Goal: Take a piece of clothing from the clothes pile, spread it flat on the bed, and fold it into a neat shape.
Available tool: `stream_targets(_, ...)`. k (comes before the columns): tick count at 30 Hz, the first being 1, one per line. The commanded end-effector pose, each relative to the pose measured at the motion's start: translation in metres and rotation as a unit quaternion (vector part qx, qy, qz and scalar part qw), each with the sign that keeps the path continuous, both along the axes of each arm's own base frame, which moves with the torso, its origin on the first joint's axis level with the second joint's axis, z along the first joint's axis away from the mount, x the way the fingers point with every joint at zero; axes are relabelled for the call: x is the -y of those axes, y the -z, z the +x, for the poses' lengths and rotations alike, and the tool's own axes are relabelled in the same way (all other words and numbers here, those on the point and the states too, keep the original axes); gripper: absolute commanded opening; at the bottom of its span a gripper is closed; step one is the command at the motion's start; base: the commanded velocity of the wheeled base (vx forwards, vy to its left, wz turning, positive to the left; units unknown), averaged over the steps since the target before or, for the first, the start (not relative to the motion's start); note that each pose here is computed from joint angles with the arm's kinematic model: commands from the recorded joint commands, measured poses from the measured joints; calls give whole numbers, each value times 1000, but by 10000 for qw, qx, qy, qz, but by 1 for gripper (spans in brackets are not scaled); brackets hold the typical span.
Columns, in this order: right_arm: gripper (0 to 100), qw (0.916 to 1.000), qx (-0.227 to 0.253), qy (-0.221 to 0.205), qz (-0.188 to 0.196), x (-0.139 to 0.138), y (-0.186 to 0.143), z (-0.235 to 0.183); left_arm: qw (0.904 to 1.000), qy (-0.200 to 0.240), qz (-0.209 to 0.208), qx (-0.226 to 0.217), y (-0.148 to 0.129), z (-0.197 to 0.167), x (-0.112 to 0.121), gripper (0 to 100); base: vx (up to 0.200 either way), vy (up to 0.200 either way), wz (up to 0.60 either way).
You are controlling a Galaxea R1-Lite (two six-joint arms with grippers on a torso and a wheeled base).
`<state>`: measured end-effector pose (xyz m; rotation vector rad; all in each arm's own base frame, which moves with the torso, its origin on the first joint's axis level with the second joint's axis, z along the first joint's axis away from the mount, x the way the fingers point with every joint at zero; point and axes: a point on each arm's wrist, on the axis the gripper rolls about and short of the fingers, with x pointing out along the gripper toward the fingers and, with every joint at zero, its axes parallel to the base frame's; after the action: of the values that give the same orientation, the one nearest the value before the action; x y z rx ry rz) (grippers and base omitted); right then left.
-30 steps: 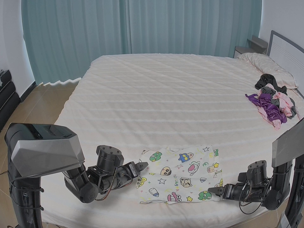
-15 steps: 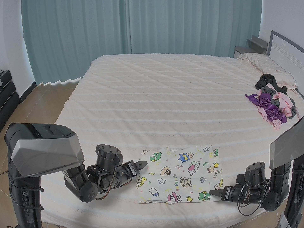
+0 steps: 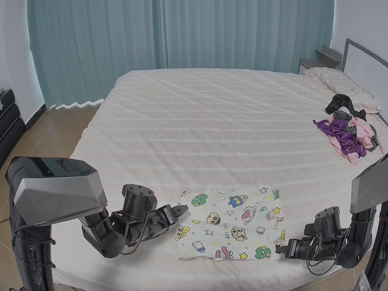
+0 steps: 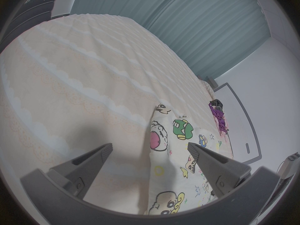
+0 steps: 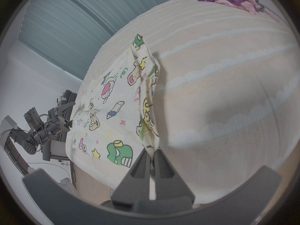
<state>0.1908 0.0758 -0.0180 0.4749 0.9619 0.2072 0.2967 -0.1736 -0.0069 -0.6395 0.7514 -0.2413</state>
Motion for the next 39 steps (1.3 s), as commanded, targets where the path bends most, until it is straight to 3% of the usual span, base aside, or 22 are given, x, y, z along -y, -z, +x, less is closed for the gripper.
stream_targets(1,0,9999,151,-27,40,2,-13,-6,10000,-15,-36,31,-3,0,0,100,0,0,0)
stream_targets(8,0,9999,90,-95,-59,3,-12,-7,9984,-336,-421,165,-18,11,-5,100,0,0,0)
stream_targets(9,100,9999,90,-95,-59,3,-12,-7,9981,-366,-452,192,-20,12,-7,100,0,0,0)
stream_targets(16,100,9996,265,-27,-3,4,-17,-5,9918,-675,-994,438,-52,17,-16,100,0,0,0)
stream_targets(23,100,9944,971,342,247,14,-29,9,9915,-576,-1037,539,-46,32,-4,100,0,0,0)
stream_targets(29,100,9935,986,458,341,16,-29,11,9981,-202,-197,547,-10,53,2,100,0,0,0)
stream_targets(33,100,9940,899,495,372,15,-26,11,9991,-43,-21,429,-7,52,4,100,0,0,0)
stream_targets(39,100,9946,840,506,353,15,-24,11,9958,364,617,570,2,59,10,100,0,0,0)
